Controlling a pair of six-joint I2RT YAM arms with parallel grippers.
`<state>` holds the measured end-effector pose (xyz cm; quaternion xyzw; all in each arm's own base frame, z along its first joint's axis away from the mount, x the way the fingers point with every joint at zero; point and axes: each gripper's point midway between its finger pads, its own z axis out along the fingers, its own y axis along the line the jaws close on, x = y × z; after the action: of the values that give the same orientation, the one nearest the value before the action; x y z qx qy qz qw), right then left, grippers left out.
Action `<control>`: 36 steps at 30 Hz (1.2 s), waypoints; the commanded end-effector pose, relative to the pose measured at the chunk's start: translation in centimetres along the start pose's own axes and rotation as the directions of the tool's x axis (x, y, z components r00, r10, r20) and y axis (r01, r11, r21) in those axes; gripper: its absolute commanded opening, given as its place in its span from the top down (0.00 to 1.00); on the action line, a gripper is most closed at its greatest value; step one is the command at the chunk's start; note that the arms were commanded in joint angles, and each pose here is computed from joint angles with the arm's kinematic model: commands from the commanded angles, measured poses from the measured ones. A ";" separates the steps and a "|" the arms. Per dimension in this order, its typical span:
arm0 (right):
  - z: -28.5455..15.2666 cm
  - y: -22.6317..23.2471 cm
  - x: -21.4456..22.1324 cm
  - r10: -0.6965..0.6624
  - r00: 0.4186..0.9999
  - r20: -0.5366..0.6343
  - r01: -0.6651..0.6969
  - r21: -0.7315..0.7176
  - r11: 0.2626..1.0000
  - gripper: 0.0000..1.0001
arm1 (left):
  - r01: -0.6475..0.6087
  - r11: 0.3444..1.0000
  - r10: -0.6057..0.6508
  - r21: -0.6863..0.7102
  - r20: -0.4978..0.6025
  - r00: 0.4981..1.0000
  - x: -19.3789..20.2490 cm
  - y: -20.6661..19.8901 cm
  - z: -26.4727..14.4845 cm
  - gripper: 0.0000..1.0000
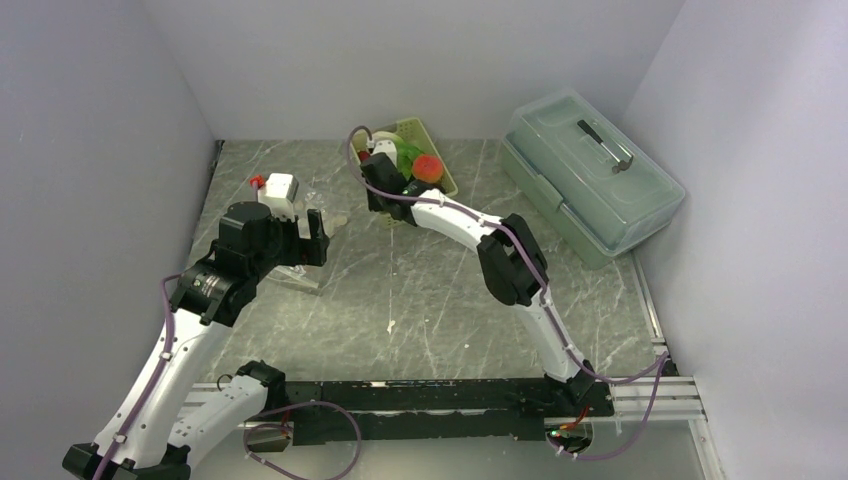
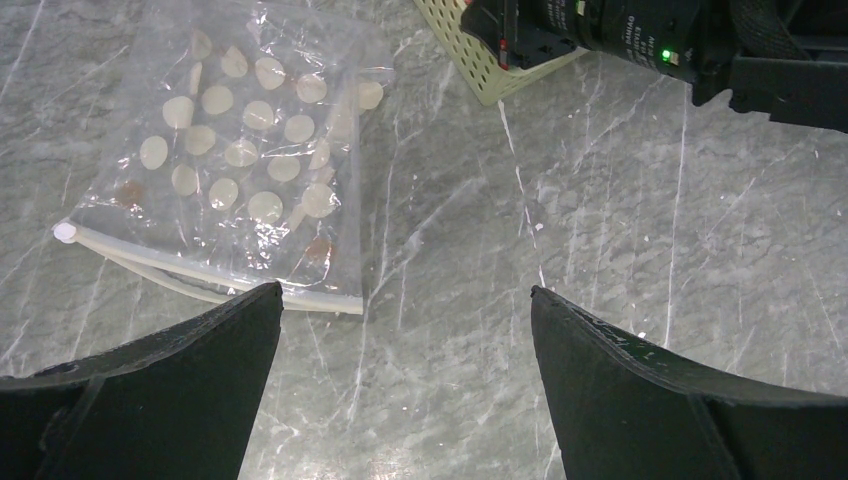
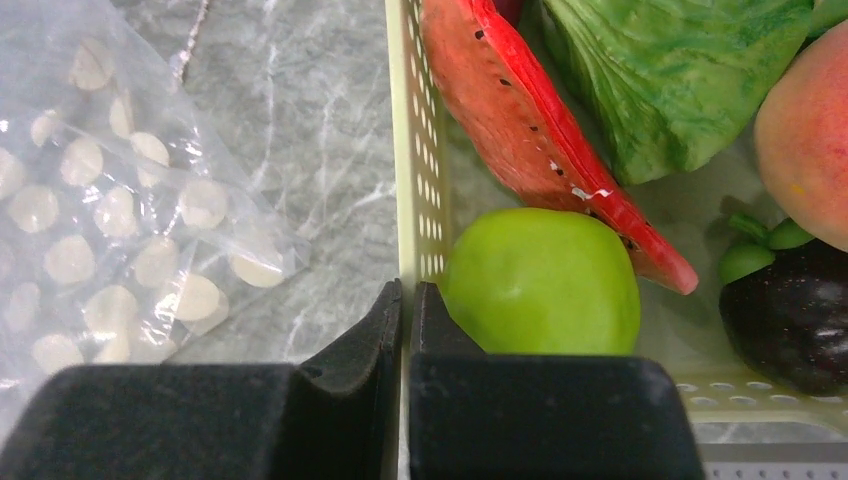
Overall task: Place the food in the zip-top bag and seal the zipper
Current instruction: Move the bin to the center of the board.
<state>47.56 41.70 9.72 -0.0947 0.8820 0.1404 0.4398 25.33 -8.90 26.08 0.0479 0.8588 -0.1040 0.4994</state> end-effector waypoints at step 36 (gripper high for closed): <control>-17.5 -9.5 14.0 0.194 0.969 -0.156 -0.167 0.168 0.972 1.00 | -0.005 1.000 0.005 0.020 0.022 1.000 -0.6 -0.4 0.2 0.01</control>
<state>31.76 28.48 9.07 -0.0386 0.9122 0.1161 0.3910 25.32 -8.94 26.07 0.0485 0.8589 -0.1049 0.4990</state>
